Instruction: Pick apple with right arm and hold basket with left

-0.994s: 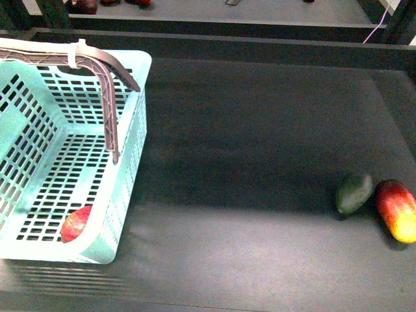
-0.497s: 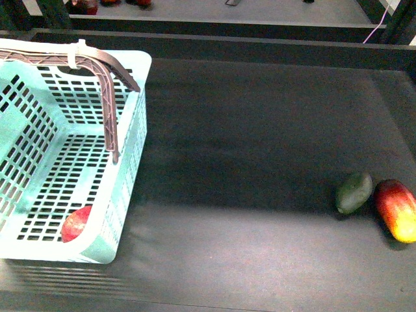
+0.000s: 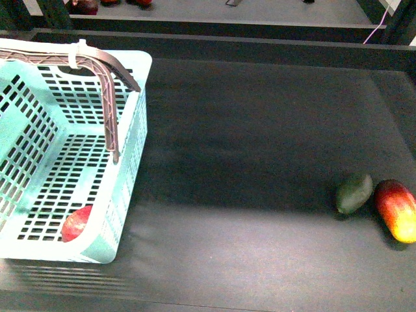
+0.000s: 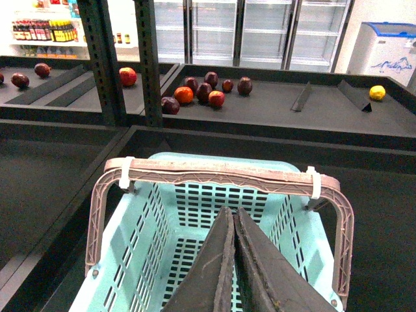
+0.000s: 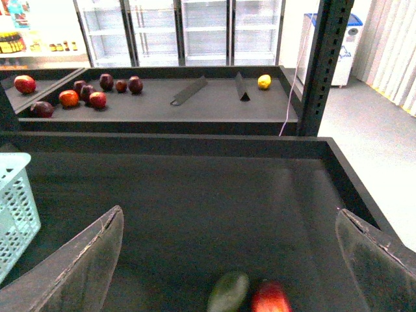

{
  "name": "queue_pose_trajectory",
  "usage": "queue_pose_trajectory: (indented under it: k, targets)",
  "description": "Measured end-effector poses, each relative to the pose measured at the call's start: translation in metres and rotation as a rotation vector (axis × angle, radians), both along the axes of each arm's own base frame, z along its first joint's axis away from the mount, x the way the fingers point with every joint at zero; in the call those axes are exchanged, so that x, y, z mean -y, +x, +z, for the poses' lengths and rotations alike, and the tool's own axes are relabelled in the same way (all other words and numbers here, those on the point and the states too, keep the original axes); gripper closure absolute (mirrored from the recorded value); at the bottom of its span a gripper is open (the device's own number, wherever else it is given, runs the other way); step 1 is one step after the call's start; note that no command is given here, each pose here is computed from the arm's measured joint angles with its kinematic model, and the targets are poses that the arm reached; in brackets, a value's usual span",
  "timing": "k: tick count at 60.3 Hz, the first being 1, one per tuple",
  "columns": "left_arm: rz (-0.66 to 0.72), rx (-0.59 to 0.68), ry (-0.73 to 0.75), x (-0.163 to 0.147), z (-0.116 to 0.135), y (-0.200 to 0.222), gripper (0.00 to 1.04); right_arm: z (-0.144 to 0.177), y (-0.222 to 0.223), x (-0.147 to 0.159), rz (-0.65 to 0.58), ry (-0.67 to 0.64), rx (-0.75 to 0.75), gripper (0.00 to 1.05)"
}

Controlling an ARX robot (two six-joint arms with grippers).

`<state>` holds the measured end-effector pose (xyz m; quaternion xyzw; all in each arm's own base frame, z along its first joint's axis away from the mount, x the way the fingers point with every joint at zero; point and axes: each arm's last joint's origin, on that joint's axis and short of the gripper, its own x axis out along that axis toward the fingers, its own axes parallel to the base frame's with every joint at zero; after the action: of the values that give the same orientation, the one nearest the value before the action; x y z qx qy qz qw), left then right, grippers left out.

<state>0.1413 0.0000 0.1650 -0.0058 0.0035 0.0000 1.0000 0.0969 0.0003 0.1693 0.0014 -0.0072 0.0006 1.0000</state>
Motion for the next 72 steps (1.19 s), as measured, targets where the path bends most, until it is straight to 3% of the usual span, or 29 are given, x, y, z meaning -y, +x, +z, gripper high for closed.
queue_pose_trajectory:
  k: [72]
  targets:
    - [0.0,0.016,0.001,0.0,0.003,-0.044,1.02,0.0,0.0,0.0,0.0,0.0,0.0,0.09]
